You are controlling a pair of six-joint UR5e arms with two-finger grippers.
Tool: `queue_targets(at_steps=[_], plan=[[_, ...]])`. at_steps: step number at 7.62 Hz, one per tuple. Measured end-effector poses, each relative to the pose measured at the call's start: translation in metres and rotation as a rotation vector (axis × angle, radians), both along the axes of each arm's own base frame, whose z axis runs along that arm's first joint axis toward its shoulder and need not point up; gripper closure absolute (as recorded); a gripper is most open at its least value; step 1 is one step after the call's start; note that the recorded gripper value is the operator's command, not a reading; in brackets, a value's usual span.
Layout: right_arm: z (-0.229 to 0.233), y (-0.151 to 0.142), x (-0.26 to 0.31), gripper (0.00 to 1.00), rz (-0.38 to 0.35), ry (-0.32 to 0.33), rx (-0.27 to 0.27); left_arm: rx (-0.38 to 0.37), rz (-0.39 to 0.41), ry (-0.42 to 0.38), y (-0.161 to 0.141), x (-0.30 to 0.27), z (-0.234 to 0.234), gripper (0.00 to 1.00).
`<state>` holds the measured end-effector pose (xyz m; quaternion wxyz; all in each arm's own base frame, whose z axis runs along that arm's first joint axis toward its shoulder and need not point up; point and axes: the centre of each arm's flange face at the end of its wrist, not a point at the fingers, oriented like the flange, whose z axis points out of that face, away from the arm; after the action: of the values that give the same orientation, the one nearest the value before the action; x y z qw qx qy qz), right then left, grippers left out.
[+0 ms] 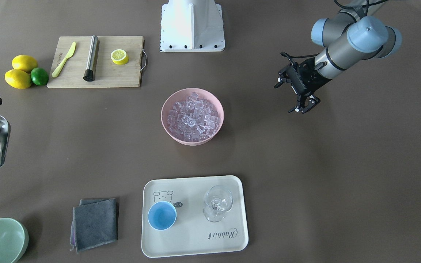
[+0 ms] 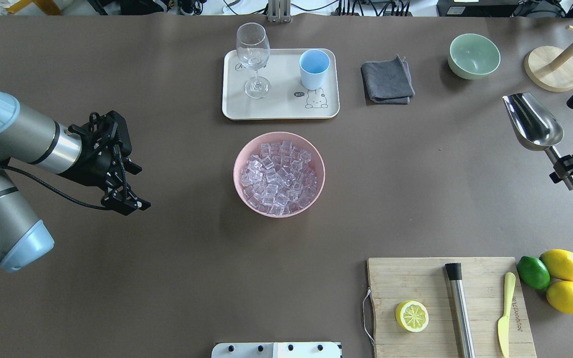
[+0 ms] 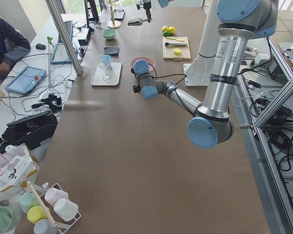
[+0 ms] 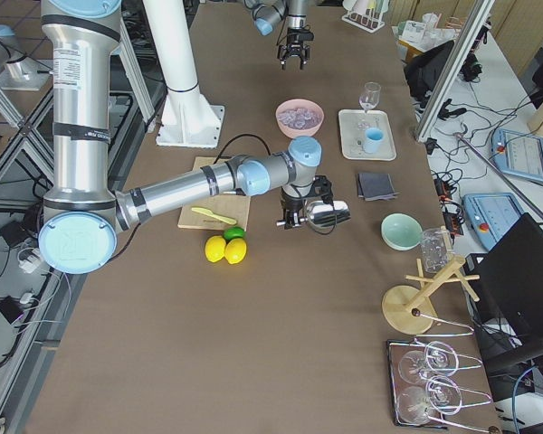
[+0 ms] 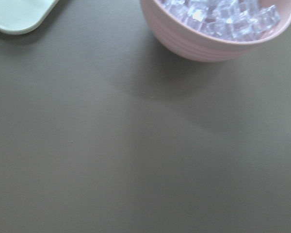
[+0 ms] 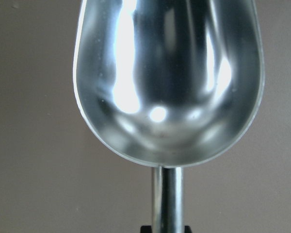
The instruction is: Put ice in cup with scoop
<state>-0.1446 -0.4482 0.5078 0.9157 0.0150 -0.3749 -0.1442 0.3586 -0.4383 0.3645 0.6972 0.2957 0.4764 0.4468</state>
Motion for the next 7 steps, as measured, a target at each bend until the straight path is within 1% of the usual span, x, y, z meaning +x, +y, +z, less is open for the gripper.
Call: queue_targets(at_steps=[1, 2, 3, 4, 5, 6, 7], plan=[[-0.035, 0.002, 0.004, 1.00, -0.001, -0.029, 0.064, 0.040, 0.037, 0.043, 0.014, 0.017, -0.005, 0.00], [-0.067, 0.005, 0.007, 1.00, -0.042, -0.057, 0.163, 0.078, 0.065, 0.080, 0.028, 0.033, -0.008, 0.00], [-0.089, 0.006, 0.007, 1.00, -0.117, -0.074, 0.284, 0.117, 0.080, 0.113, 0.041, 0.051, -0.010, 0.00], [-0.112, 0.001, 0.005, 1.00, -0.198, -0.066, 0.401, 0.152, 0.083, 0.140, 0.048, 0.068, -0.013, 0.00], [-0.138, -0.003, -0.002, 1.00, -0.283, -0.032, 0.493, 0.176, 0.083, 0.160, 0.052, 0.079, -0.018, 0.00], [-0.169, -0.005, -0.011, 1.00, -0.388, 0.041, 0.577, 0.192, 0.083, 0.175, 0.052, 0.087, -0.025, 0.00], [-0.201, -0.001, -0.022, 1.00, -0.504, 0.126, 0.639, 0.205, 0.077, 0.185, 0.050, 0.094, -0.031, 0.00]])
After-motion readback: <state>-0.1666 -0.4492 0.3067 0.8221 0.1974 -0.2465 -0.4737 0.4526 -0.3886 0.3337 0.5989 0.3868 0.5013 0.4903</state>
